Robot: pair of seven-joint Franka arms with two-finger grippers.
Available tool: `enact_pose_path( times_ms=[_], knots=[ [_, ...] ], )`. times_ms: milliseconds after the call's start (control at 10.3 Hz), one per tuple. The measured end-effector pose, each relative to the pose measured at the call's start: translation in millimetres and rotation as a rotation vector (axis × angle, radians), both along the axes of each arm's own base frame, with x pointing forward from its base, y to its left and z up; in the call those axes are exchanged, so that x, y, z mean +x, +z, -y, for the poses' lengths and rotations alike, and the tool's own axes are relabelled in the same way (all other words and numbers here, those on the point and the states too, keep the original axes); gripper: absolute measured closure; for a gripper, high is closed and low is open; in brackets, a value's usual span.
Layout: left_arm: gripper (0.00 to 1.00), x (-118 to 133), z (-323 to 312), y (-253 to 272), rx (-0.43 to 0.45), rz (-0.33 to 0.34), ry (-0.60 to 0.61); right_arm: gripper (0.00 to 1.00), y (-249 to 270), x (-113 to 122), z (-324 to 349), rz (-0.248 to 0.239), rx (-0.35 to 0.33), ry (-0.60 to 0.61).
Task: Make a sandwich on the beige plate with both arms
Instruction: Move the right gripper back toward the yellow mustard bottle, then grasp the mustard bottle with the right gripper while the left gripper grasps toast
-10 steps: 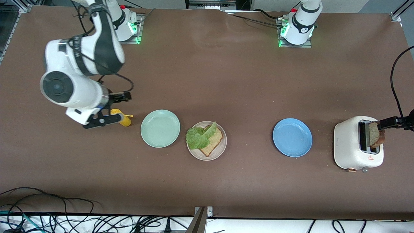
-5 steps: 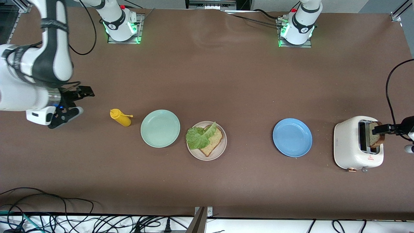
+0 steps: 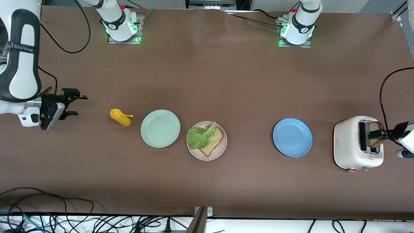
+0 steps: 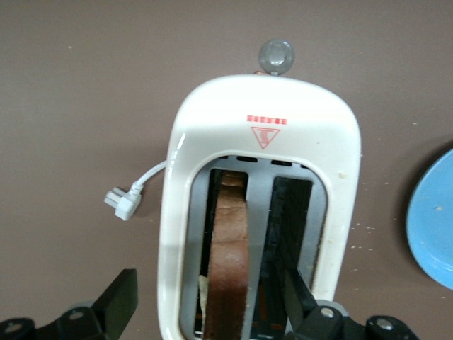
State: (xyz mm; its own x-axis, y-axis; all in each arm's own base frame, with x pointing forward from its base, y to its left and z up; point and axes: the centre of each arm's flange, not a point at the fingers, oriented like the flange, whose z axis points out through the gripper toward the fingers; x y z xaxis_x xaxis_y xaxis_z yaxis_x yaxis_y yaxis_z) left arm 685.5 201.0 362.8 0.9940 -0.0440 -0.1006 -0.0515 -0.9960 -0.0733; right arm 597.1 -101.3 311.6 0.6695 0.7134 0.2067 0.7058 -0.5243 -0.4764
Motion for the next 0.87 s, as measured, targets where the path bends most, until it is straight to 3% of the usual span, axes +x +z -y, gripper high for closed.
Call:
enact_pose_path(
  times_ms=[97, 484, 581, 678, 775, 872],
  knots=[
    [0.17, 0.9, 1.8, 0.6, 0.016, -0.002, -0.012, 0.00, -21.1, 0.7, 10.6, 0.063, 0.091, 0.031],
    [0.25, 2.1, 5.7, 0.7, 0.017, -0.002, -0.018, 0.00, -83.4, 0.2, 24.2, 0.308, 0.412, 0.083],
    [0.25, 2.3, 6.6, 0.7, 0.017, -0.002, -0.020, 0.00, -98.4, -1.2, 21.1, 0.359, 0.483, 0.107],
    [0.33, 2.7, 8.0, 0.6, 0.017, -0.002, -0.022, 0.00, -112.4, -2.8, 15.3, 0.405, 0.548, 0.138],
    [0.34, 3.0, 8.9, 0.6, 0.017, -0.002, -0.023, 0.00, -124.3, -4.1, 7.7, 0.440, 0.605, 0.162],
    [0.45, 3.0, 9.2, 0.5, 0.017, -0.002, -0.024, 0.00, -136.5, -5.4, -1.7, 0.465, 0.658, 0.180]
  ],
)
